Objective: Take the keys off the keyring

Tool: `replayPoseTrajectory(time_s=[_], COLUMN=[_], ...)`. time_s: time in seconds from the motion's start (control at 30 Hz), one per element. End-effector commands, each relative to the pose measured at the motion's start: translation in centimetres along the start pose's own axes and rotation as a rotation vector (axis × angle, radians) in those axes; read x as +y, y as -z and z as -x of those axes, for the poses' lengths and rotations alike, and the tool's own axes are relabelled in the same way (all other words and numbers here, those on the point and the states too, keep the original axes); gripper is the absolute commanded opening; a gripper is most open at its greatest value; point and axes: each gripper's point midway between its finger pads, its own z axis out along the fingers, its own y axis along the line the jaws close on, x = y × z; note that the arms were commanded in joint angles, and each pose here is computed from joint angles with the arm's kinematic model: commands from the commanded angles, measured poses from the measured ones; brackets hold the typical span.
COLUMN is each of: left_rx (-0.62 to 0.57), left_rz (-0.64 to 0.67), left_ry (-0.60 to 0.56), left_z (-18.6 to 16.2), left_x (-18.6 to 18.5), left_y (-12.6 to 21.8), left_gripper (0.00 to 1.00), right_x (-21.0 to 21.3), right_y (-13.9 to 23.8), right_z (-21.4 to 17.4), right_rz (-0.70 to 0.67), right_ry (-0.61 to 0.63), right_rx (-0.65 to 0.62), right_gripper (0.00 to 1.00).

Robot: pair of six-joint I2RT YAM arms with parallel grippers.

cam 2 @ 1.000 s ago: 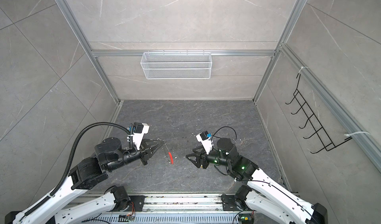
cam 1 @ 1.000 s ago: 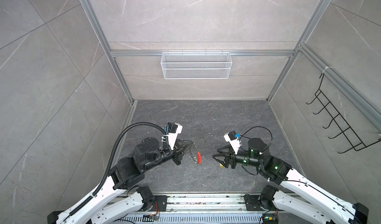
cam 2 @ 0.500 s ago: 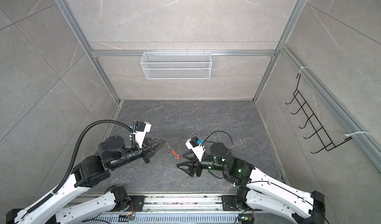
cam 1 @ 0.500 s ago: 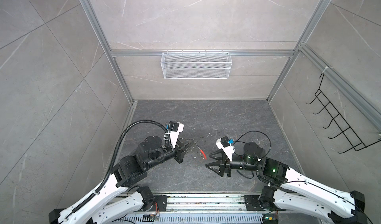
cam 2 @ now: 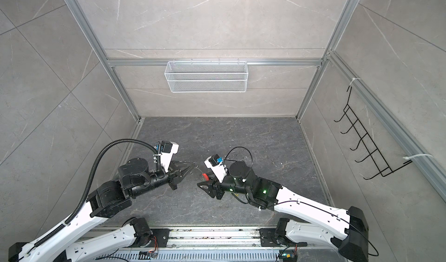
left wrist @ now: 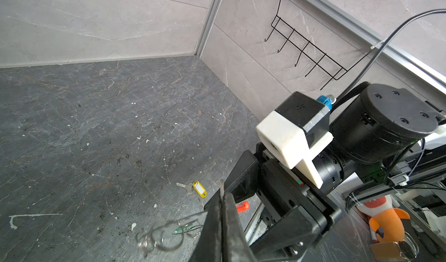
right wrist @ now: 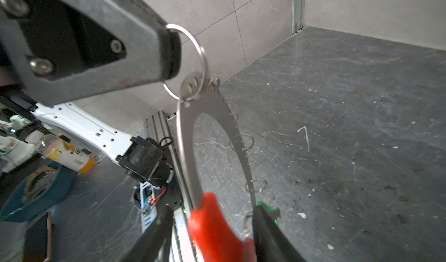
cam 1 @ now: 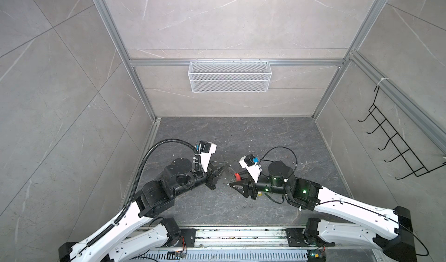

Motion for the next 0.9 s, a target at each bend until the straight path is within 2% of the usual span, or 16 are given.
replayPoseTrajectory(time_s=[0.0,0.07,0.1,0.17,0.27,0.43,0.5,0.6,0.73,0.87], left_rx=[-0.057,-0.057,-0.057,-0.068,-0.099,-0.16,-0.161,-0.152,-0.15,-0.161], left_rz=[-0.039,-0.036,-0.031,-0.006,0.022,0.023,0.017,-0.008,-0.056,-0.093], left_ry=[0.01,0.005,0.002,0.002,-0.006,-0.022,-0.02,-0.013,0.002,0.002], left_z=[1.4,1.4,1.3,1.3,1.3,0.7,0.1,-0.7,-1.6,-1.7], left_x=[-0.9,-0.8,-0.7,-0.2,0.4,1.0,1.2,1.1,0.8,0.3], left_y=[0.3,0.4,0.4,0.8,1.6,3.0,3.0,2.7,1.9,1.4], left_gripper=[0.0,0.0,0.03,0.24,0.38,0.5,0.51,0.52,0.54,0.55], right_x=[0.2,0.2,0.1,-0.2,-1.1,-3.8,-4.3,-3.8,-2.6,-2.2], right_y=[0.0,-0.1,-0.1,0.0,1.0,3.2,3.7,4.3,4.7,4.8], right_z=[1.6,1.5,1.4,1.5,2.3,4.6,5.3,6.7,8.4,8.9], right_rz=[-0.009,-0.01,-0.01,-0.011,0.009,0.017,0.025,0.116,0.237,0.282], right_ry=[-0.014,-0.036,-0.045,-0.086,-0.198,-0.436,-0.499,-0.563,-0.59,-0.612], right_rx=[-0.037,-0.035,-0.032,-0.037,-0.086,-0.187,-0.216,-0.265,-0.314,-0.324], right_gripper=[0.29,0.13,0.08,0.0,0.0,0.0,0.0,0.0,0.0,0.0])
